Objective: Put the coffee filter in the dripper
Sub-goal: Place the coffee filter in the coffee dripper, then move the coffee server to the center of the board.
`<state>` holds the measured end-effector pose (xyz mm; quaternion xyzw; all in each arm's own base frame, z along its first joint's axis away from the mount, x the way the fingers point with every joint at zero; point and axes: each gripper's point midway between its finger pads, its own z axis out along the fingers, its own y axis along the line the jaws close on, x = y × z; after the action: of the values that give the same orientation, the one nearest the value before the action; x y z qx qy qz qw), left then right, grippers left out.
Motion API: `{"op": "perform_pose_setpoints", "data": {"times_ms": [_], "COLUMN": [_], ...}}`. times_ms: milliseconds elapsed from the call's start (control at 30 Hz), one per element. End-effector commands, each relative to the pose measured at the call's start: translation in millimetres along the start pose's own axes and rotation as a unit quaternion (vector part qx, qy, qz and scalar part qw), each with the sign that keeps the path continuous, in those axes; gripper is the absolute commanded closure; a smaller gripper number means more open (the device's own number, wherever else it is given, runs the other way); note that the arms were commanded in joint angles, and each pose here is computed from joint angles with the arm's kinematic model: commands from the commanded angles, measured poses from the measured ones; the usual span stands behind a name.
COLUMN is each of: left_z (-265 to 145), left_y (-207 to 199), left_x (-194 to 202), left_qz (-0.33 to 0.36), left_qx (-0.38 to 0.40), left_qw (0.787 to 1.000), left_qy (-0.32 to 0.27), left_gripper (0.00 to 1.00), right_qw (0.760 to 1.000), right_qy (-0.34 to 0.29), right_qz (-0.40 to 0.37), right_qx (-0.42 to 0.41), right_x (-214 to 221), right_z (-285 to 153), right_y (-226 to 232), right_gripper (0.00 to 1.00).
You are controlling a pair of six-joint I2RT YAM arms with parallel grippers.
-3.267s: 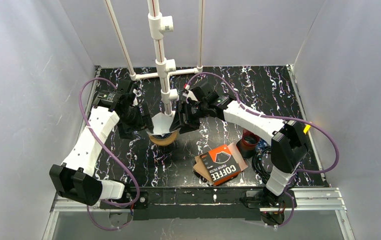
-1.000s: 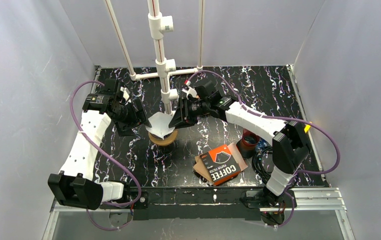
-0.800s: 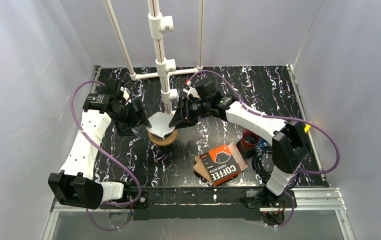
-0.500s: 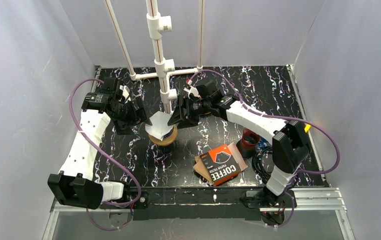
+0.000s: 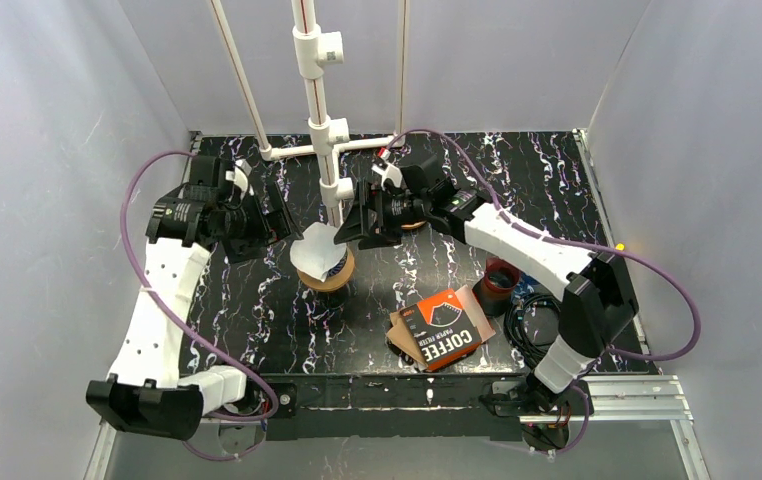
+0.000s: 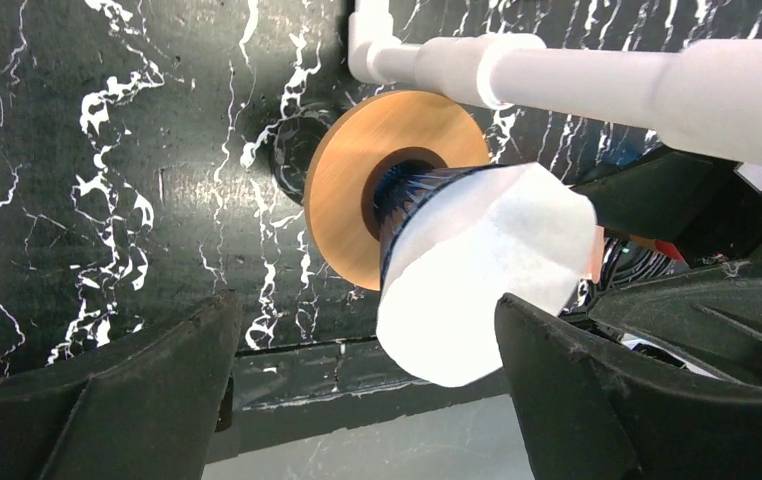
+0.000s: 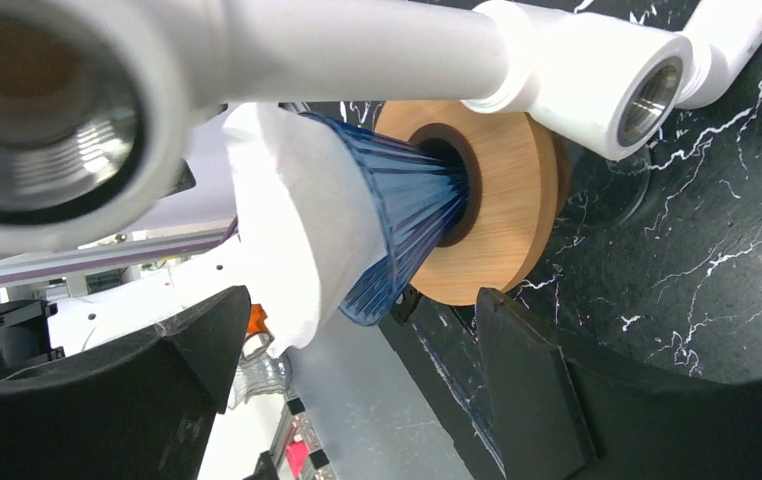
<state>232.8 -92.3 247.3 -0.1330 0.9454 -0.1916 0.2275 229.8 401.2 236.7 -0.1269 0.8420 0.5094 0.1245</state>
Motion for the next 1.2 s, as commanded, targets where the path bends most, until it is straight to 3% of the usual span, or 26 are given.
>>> {"op": "perform_pose_setpoints", "data": {"times_ms": [0,333,567,800,1167], "left_z": [-24.8,-56.4,-74.0,-82.3,-99.6], "left_y": [-11.1,-25.8,-61.7,-89.0,-106.3], "left_x": [-10.7,-24.2,-31.8,-23.7,-6.0], "left_qz": [0.028,0.049,0.073,0.091,0.162], "left_qx": [0.032,0.081,0.202,0.28,0.326], "left_qw": [0.998,0.983,0.947,0.932,0.909], "left_qy": [-0.056,-0.159,-0.239,-0.214,-0.204], "left_gripper": [0.02,0.02,0.02,0.02,0.02], "right_qw": [0.998,0.995,0.982,0.951,0.888], "right_qy": [-0.045,-0.071,-0.083,-0.08,-0.038], "right_qz": [-0.05,-0.055,-0.033,-0.009,0.039], "right_qx": [-0.019,0.051,0.164,0.298,0.456], "right_x": [-14.4,-16.6,-17.5,-4.8,45.4], "right_z": [-21.6,-52.7,-91.5,-142.9,-217.3], "right_y": [26.6,-3.2,-55.2,-102.7,-145.8], "right_gripper": [0.06,0.03,0.03,0.02,0.03]}}
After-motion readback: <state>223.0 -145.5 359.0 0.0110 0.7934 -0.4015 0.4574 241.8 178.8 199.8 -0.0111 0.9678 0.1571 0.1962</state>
